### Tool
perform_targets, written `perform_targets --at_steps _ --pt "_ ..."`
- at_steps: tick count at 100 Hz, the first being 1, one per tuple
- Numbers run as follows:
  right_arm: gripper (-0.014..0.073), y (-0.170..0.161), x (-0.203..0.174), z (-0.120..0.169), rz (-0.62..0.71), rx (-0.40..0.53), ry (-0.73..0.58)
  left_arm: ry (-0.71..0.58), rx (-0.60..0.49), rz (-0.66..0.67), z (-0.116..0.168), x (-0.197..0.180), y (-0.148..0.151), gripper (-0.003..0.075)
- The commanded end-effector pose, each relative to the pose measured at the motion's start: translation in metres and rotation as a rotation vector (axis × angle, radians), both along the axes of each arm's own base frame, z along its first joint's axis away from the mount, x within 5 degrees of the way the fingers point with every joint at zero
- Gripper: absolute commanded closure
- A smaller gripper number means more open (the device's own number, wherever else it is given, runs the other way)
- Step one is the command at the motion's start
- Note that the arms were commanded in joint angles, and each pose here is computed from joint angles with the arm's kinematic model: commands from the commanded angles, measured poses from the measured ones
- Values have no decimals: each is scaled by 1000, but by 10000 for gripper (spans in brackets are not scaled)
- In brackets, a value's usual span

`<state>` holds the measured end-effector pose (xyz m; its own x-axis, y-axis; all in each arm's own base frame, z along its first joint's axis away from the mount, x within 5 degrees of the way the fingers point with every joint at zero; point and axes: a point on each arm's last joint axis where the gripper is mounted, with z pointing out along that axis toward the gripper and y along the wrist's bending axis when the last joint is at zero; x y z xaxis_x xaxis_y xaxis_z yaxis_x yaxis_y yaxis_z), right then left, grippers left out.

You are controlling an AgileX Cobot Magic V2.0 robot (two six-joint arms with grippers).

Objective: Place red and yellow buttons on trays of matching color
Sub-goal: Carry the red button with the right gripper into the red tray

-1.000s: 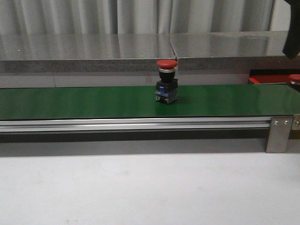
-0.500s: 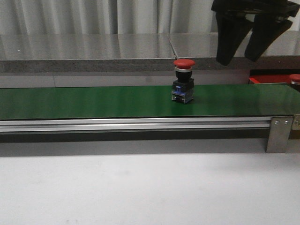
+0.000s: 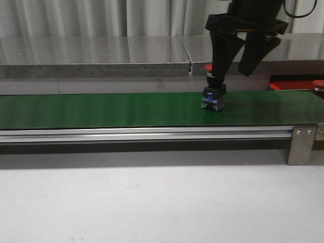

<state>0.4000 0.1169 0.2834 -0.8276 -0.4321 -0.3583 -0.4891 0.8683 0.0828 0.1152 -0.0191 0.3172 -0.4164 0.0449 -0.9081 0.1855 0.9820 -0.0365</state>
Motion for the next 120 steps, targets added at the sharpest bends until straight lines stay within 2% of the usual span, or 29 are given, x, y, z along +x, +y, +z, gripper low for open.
perform_targets --at_steps 1,9,16,31,42,61,83,120 --pt "69 2 1 26 11 37 -97 -89 -37 9 14 2 -1 739" --pt "73 3 6 22 5 40 -116 -89 -37 9 14 2 -1 739" --pt "124 3 9 22 0 43 -141 -89 -37 9 14 2 -1 739" --pt "396 3 10 22 -9 46 -150 -89 -37 9 14 2 -1 739" --pt "492 3 11 24 -15 49 -167 -89 -37 9 14 2 -1 739" --pt "501 -12 7 44 -116 65 -211 -89 -37 9 14 2 -1 739" --pt "501 -69 2 70 -298 24 -271 -89 -37 9 14 2 -1 739" --pt "501 -157 1 70 -566 17 -269 -89 -37 9 14 2 -1 739"
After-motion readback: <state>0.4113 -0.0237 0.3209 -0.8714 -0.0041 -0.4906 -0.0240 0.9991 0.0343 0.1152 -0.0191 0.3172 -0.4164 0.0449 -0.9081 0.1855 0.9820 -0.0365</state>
